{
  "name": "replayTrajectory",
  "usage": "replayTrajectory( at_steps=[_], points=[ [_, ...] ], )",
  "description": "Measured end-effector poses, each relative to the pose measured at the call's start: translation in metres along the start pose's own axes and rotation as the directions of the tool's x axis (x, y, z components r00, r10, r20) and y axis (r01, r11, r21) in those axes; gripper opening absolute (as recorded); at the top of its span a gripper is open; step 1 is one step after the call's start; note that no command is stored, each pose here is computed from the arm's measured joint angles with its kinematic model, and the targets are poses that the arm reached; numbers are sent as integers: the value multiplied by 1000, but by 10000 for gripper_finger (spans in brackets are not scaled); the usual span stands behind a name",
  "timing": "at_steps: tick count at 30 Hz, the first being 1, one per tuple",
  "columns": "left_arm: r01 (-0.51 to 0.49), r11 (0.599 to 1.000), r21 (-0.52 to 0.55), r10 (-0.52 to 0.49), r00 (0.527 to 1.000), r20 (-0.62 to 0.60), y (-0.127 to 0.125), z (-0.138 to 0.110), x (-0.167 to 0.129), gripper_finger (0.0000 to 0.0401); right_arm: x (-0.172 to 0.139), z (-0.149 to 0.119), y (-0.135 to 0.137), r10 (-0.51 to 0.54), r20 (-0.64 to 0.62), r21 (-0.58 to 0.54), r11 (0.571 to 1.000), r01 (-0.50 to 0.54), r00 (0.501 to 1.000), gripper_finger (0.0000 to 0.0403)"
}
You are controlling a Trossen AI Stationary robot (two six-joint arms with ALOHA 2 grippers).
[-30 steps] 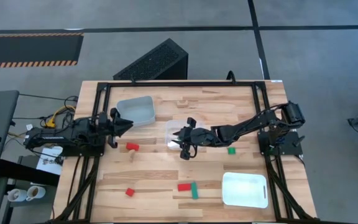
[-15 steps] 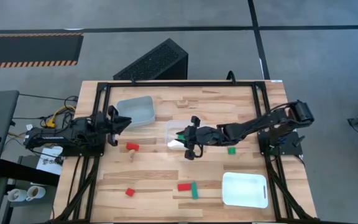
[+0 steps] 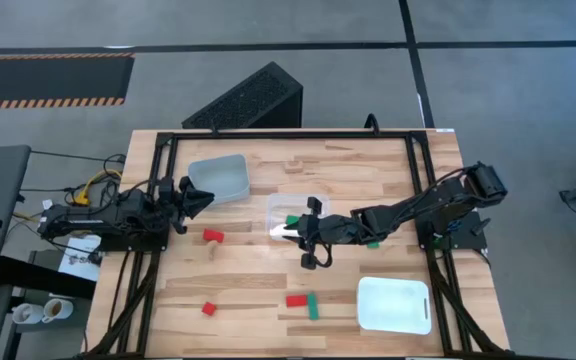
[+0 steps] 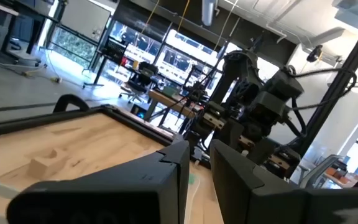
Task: Sort & place blocks by color
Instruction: Put the left brown block into the gray bin
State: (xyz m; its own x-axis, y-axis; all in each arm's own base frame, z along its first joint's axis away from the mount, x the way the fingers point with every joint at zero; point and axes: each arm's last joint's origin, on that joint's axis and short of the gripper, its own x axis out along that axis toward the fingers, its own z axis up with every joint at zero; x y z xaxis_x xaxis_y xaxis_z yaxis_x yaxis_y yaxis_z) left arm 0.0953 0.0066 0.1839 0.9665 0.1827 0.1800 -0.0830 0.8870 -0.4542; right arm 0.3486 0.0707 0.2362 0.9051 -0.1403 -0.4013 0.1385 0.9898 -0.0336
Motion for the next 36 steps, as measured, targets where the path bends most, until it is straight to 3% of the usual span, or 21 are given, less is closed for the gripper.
replayTrajectory(
  at_steps=[9, 15, 24, 27, 36],
  points=[
    [42, 999, -2, -42, 997, -71, -6, -8, 2, 53, 2, -1, -5, -16, -16, 0, 1000, 16, 1000, 122],
    [79, 995, 54, -77, 996, -36, -15, -6, 7, 53, 2, -1, -6, -19, -14, 1, 1000, 19, 1000, 122],
    [117, 981, 155, -85, 976, -199, -39, 0, 30, 53, 2, -2, -7, -23, -25, -5, 1000, 23, 999, 122],
    [98, 984, 149, -50, 954, -297, -47, 0, 41, 53, 2, -3, -7, -24, -34, -8, 1000, 23, 999, 122],
    [-106, 959, 261, 230, 831, -507, -61, 3, 64, 53, 2, -3, -6, -21, -40, -8, 1000, 21, 999, 122]
  ],
)
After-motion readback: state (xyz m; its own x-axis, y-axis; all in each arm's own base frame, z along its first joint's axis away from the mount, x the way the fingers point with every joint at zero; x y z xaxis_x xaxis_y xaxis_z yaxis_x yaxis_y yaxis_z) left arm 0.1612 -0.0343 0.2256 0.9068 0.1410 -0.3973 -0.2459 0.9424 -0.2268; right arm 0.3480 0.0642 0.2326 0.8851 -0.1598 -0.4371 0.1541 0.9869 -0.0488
